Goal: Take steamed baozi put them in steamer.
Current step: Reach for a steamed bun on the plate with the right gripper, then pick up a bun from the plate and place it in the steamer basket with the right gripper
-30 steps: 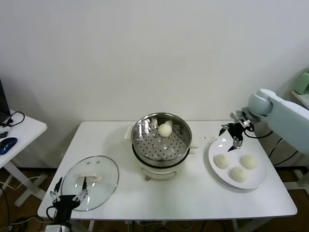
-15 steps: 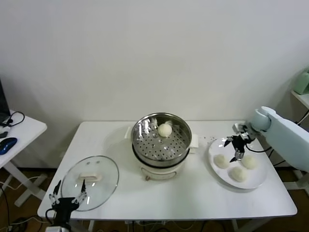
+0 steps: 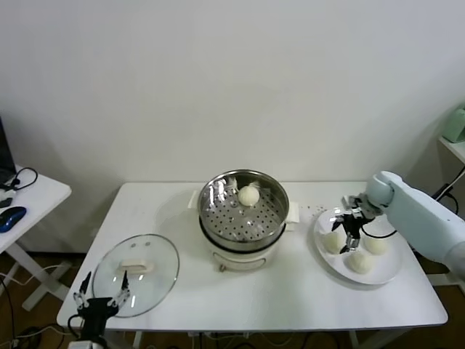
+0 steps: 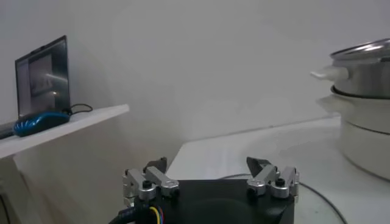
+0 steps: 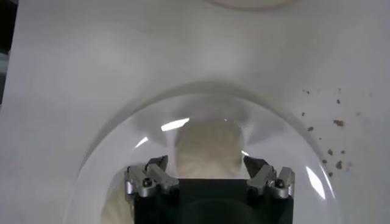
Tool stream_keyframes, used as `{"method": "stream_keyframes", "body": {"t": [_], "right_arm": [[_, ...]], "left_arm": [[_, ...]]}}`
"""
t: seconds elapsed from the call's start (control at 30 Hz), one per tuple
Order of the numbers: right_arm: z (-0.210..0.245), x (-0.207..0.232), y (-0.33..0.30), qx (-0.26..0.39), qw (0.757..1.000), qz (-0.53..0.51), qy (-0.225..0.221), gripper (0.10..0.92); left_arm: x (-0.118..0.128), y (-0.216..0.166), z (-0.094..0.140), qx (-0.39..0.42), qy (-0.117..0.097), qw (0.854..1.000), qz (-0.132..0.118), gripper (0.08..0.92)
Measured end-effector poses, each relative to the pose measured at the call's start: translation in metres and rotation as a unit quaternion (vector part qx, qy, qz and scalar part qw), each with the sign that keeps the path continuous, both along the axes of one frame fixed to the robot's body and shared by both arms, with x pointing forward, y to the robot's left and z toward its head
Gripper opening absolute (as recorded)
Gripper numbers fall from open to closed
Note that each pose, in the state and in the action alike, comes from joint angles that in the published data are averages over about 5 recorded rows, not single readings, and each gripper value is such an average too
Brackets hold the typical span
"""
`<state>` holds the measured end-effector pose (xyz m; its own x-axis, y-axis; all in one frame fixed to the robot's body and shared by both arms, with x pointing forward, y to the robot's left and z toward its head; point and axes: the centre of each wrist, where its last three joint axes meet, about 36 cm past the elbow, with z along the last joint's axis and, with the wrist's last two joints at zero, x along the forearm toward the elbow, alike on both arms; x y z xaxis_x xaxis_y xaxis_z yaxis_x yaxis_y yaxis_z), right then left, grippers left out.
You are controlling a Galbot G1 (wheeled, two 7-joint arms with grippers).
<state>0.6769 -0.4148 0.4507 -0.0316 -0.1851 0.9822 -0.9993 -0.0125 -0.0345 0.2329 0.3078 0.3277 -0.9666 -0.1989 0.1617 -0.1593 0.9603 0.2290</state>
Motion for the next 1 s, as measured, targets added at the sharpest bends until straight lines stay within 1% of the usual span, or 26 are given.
{"method": "stream_keyframes", "body": {"t": [0.27,0.53,0.8,1.0], "right_arm": [[-0.0013,0.0040,-0.0005,-0.002,1.000,-0.007,-0.003,0.821],[-0.0034,0.0042,-0.0029,-0.003,1.000,-0.010,-0.002,0.754],[-0.0042,0.0038,-0.0026,0.000,1.000,-0.012,-0.003,0.726],[0.0003,0.0040,-0.0039,0.007,1.000,-0.015,-0.008,0.721]], "left_arm": [[-0.0023,-0.0015,-0.0022,-0.001,0.002,1.000,0.001,0.823],[-0.0029,-0.0019,-0.0025,-0.002,0.002,1.000,0.002,0.823],[-0.0025,-0.0018,-0.0026,-0.001,0.001,1.000,0.002,0.823],[-0.0023,-0.0030,-0.0040,-0.001,0.002,1.000,0.002,0.823]]}}
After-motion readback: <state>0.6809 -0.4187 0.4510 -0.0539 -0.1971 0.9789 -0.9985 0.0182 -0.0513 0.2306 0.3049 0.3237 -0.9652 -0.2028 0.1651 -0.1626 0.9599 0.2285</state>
